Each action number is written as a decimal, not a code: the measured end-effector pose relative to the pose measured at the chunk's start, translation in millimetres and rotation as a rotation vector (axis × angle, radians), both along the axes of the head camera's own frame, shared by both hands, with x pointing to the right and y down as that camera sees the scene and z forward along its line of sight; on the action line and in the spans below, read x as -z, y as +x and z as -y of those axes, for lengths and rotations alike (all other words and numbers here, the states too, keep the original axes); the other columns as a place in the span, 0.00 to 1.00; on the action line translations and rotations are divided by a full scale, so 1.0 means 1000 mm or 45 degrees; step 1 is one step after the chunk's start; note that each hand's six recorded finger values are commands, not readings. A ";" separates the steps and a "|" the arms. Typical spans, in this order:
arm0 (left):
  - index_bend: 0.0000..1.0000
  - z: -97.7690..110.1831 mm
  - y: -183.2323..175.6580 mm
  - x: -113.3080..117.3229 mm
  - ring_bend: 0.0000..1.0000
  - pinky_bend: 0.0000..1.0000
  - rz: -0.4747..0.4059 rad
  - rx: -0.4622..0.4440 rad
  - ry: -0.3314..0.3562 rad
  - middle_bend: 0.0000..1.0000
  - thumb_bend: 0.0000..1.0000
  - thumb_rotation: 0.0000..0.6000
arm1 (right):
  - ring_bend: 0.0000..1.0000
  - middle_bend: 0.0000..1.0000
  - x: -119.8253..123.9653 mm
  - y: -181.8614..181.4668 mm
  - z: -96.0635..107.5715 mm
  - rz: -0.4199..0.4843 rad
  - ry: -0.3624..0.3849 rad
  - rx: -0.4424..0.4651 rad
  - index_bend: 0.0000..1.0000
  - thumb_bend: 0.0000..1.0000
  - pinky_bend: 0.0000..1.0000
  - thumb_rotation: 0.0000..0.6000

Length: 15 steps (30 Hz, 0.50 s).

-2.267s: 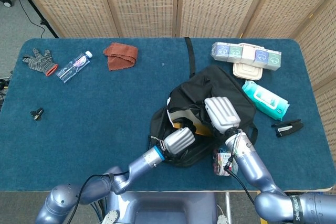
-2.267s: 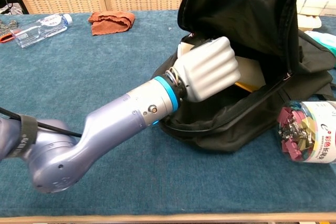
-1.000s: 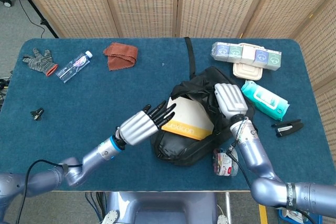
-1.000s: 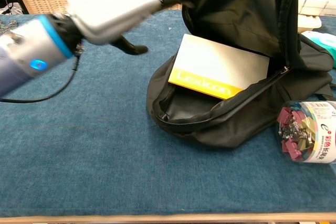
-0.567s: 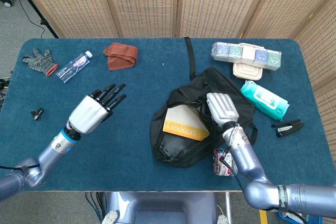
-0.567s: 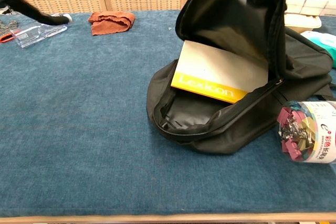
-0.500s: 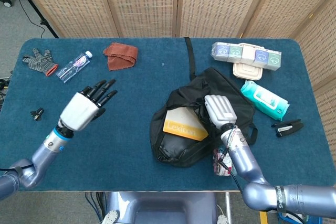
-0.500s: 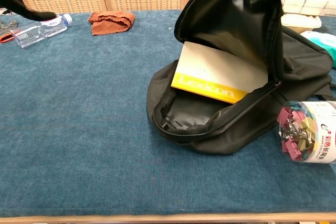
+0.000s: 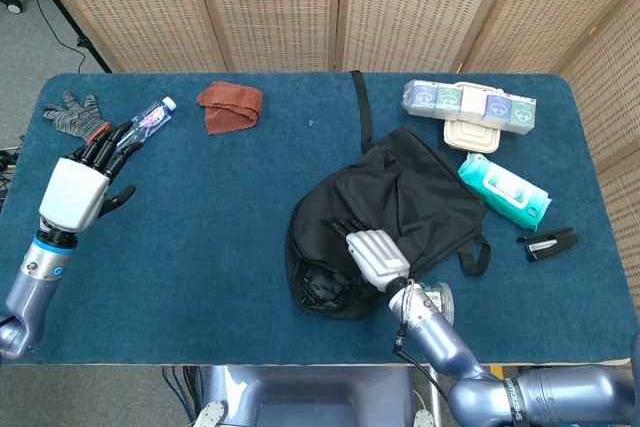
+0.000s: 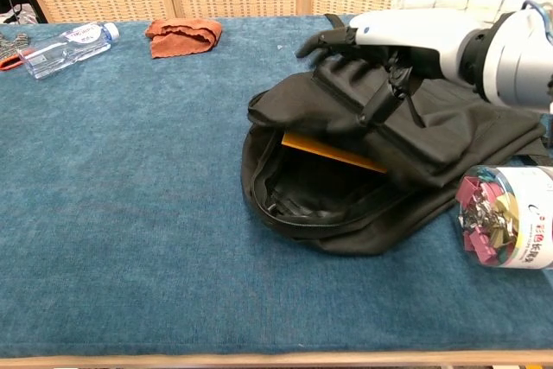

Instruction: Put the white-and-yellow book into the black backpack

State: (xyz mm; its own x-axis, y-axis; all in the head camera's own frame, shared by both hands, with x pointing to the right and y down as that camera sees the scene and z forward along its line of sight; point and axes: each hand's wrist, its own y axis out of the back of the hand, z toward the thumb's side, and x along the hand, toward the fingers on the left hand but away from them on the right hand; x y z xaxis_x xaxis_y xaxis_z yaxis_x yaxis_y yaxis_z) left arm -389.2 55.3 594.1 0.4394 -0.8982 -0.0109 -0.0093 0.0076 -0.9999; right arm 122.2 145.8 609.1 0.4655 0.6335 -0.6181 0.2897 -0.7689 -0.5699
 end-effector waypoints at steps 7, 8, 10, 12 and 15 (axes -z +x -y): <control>0.24 -0.001 -0.010 -0.002 0.18 0.55 -0.075 0.088 -0.028 0.12 0.12 1.00 | 0.00 0.00 0.010 -0.007 -0.012 0.091 0.011 0.029 0.00 0.00 0.00 1.00; 0.23 -0.002 -0.011 -0.002 0.17 0.54 -0.086 0.099 -0.034 0.11 0.12 1.00 | 0.00 0.00 0.013 -0.006 -0.013 0.109 0.012 0.028 0.00 0.00 0.00 1.00; 0.22 -0.003 -0.014 -0.003 0.16 0.53 -0.107 0.125 -0.049 0.09 0.12 1.00 | 0.00 0.00 0.016 -0.004 -0.015 0.128 0.014 0.027 0.00 0.00 0.00 1.00; 0.21 -0.005 -0.017 -0.003 0.15 0.52 -0.126 0.151 -0.066 0.07 0.11 1.00 | 0.00 0.00 0.019 0.001 -0.016 0.137 0.027 0.031 0.00 0.00 0.00 1.00; 0.16 -0.009 -0.021 -0.002 0.12 0.46 -0.154 0.184 -0.089 0.05 0.10 1.00 | 0.00 0.00 0.023 0.013 -0.017 0.129 0.066 0.045 0.00 0.00 0.00 1.00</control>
